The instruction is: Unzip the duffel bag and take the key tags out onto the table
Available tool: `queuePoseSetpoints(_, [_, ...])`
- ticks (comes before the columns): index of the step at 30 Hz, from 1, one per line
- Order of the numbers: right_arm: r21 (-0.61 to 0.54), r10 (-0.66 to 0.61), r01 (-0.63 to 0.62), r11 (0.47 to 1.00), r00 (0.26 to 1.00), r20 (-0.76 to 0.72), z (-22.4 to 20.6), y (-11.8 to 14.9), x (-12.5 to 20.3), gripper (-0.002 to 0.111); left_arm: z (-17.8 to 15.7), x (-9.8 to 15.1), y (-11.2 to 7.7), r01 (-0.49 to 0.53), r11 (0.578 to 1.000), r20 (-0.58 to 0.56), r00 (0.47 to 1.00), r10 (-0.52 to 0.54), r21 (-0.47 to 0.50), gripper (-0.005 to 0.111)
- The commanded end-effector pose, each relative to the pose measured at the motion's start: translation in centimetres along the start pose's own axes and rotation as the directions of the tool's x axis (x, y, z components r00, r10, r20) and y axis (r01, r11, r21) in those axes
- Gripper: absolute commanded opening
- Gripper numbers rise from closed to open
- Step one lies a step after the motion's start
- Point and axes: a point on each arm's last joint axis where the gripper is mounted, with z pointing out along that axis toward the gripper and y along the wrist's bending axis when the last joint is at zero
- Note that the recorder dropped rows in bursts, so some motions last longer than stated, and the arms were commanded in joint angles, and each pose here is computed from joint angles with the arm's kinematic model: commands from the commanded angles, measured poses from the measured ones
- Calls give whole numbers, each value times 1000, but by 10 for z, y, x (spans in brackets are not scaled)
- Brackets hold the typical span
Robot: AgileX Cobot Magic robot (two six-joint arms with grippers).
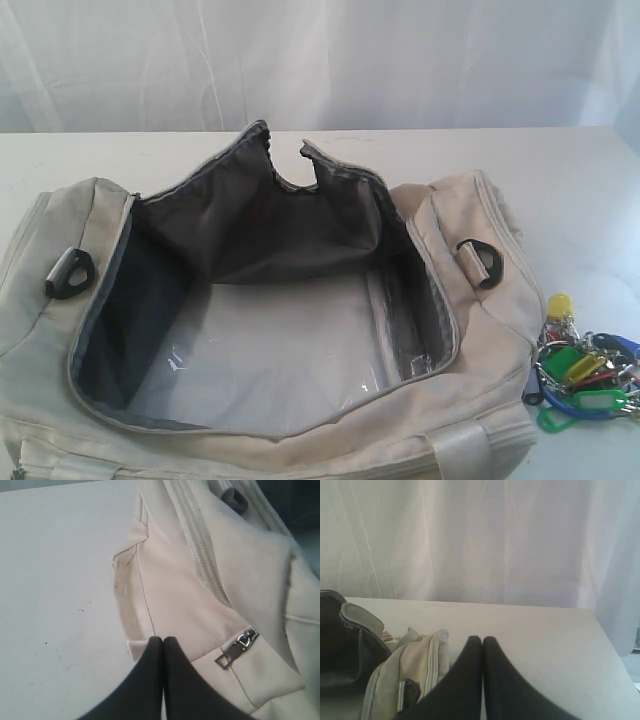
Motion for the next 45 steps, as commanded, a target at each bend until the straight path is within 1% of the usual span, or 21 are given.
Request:
queuePoseSetpoints(1, [-2,-2,2,1000,1000,4,0,0,1,0,0,2,5,-119,991,-13,993,118,-60,0])
queuePoseSetpoints(2, [-2,-2,2,1000,1000,4,0,0,1,0,0,2,7,-157,985,-20,988,155,-78,0])
queuePoseSetpoints(6, [-2,-2,2,1000,1000,4,0,0,1,0,0,2,8,-190,978,-26,982,188,-92,0])
queuePoseSetpoints(8, [-2,-2,2,1000,1000,4,0,0,1,0,0,2,10,-225,969,-33,974,222,-106,0])
queuePoseSetpoints(11, [-2,-2,2,1000,1000,4,0,0,1,0,-1,2,14,-325,934,-59,946,320,-145,0])
queuePoseSetpoints(12, [-1,-4,4,1000,1000,4,0,0,1,0,-1,2,14,-339,929,-64,941,333,-150,0])
queuePoseSetpoints(23, [-1,-4,4,1000,1000,4,0,0,1,0,-1,3,14,-333,931,-71,943,326,-146,0])
queuePoseSetpoints(27, [-1,-4,4,1000,1000,4,0,0,1,0,-1,3,12,-278,952,-57,960,273,-125,0])
queuePoseSetpoints(29, [-1,-4,4,1000,1000,4,0,0,1,0,0,3,12,-270,955,-55,963,265,-122,0])
queuePoseSetpoints(32, [-1,-4,4,1000,1000,4,0,0,1,0,0,3,10,-232,967,-45,973,228,-107,0])
queuePoseSetpoints(35, [-1,-4,4,1000,1000,4,0,0,1,0,0,3,11,-221,966,-49,975,216,-131,0])
queuePoseSetpoints(39, [-1,-4,4,1000,1000,4,0,0,1,0,-1,3,13,-159,972,-47,987,153,-172,0])
queuePoseSetpoints(45, [-1,-4,4,1000,1000,4,0,0,1,0,-1,3,13,-154,972,-48,988,147,-178,0])
